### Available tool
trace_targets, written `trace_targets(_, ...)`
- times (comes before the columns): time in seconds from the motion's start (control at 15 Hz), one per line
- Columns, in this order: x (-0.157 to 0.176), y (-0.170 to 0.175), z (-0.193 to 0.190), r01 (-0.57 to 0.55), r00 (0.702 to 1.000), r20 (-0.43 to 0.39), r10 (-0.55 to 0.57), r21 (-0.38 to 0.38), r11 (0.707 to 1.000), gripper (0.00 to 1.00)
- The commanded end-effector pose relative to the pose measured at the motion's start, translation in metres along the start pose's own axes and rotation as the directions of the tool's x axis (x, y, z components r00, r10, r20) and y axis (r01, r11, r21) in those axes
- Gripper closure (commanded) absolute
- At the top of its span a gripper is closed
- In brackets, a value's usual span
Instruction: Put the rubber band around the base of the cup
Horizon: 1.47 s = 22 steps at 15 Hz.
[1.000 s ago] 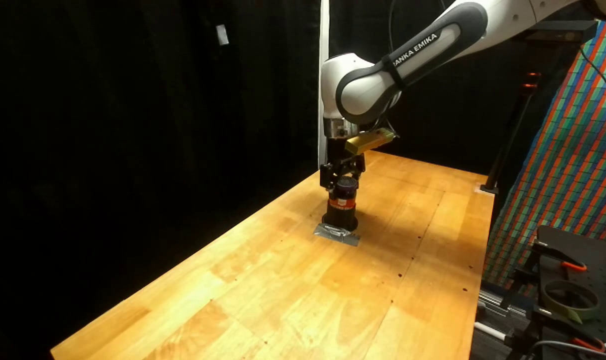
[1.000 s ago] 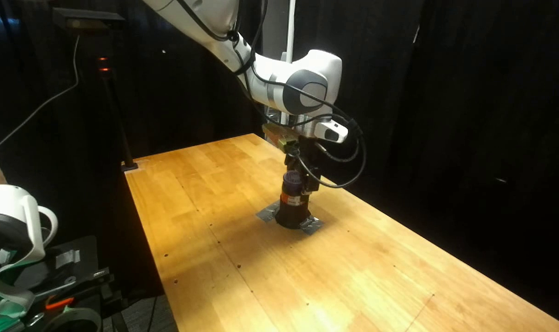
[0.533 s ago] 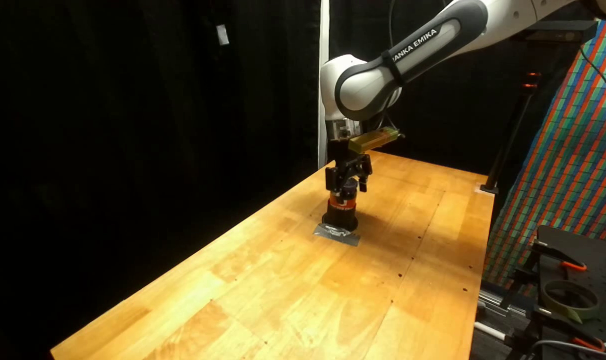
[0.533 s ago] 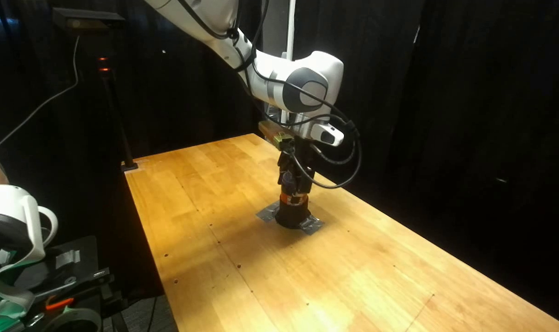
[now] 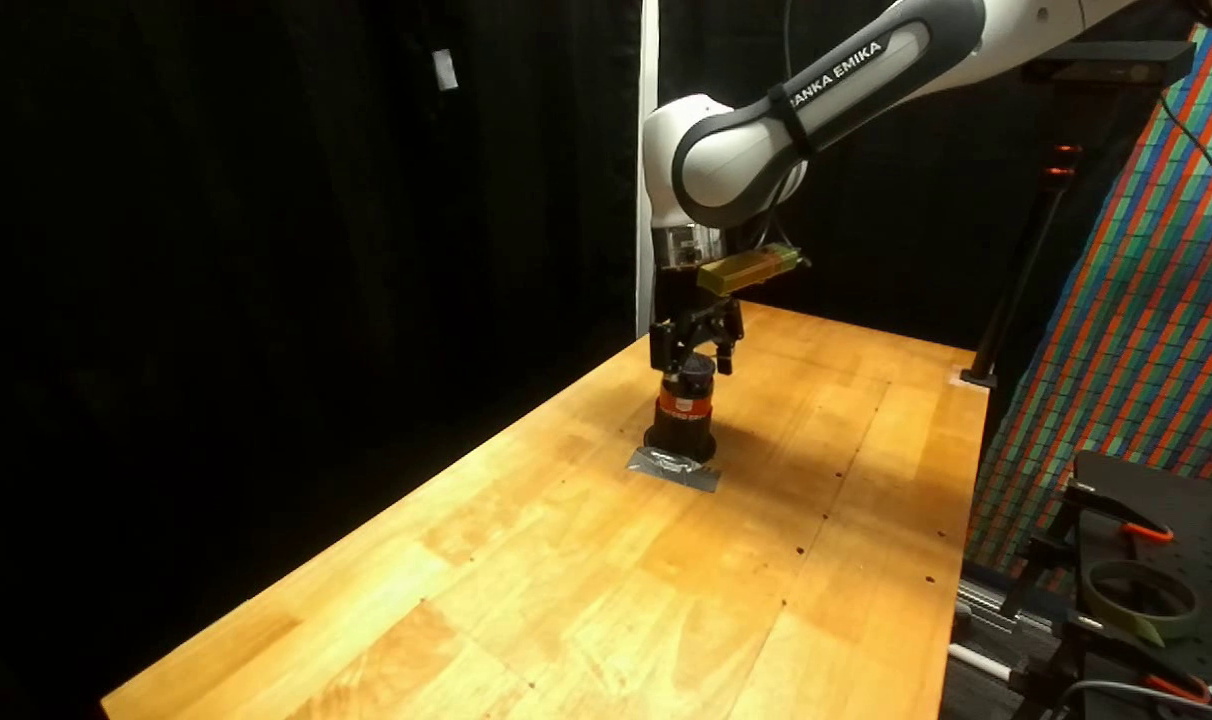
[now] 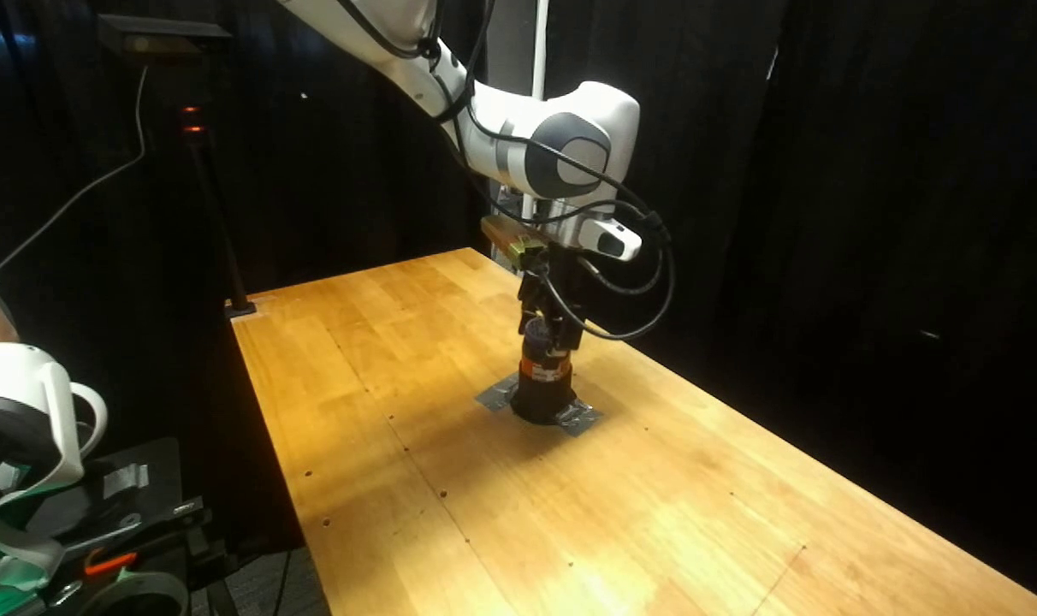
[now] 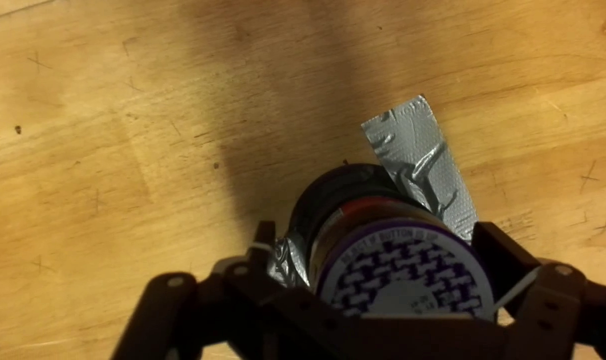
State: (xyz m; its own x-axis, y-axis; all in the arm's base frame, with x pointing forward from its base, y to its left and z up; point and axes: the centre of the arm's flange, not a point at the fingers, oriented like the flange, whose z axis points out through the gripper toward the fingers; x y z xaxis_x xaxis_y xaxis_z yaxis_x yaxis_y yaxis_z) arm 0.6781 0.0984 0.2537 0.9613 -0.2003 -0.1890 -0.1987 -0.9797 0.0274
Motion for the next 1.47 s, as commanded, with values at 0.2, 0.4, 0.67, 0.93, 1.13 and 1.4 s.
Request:
trace_targets(0.2, -0.031, 0.022, -0.018, -0.022, 0.998, 0.052, 0.02, 0.026, 0.999, 0.0)
trace_targets(0.4, -0.04, 0.025, -0.013, -0.023, 0.997, 0.079, 0.021, 0.031, 0.999, 0.0)
trace_targets(0.67, -0.053, 0.026, 0.003, -0.031, 0.996, 0.083, 0.03, 0.012, 0.999, 0.0)
trace_targets(0.93, -0.072, 0.022, 0.012, -0.036, 0.999, 0.018, 0.037, -0.009, 0.999, 0.0)
trace_targets(1.13, -0.092, 0.013, 0.012, -0.021, 0.997, -0.081, 0.018, -0.03, 0.999, 0.0)
trace_targets(1.4, -0.12, 0.007, 0.008, -0.001, 0.976, -0.217, -0.014, -0.07, 0.998, 0.26)
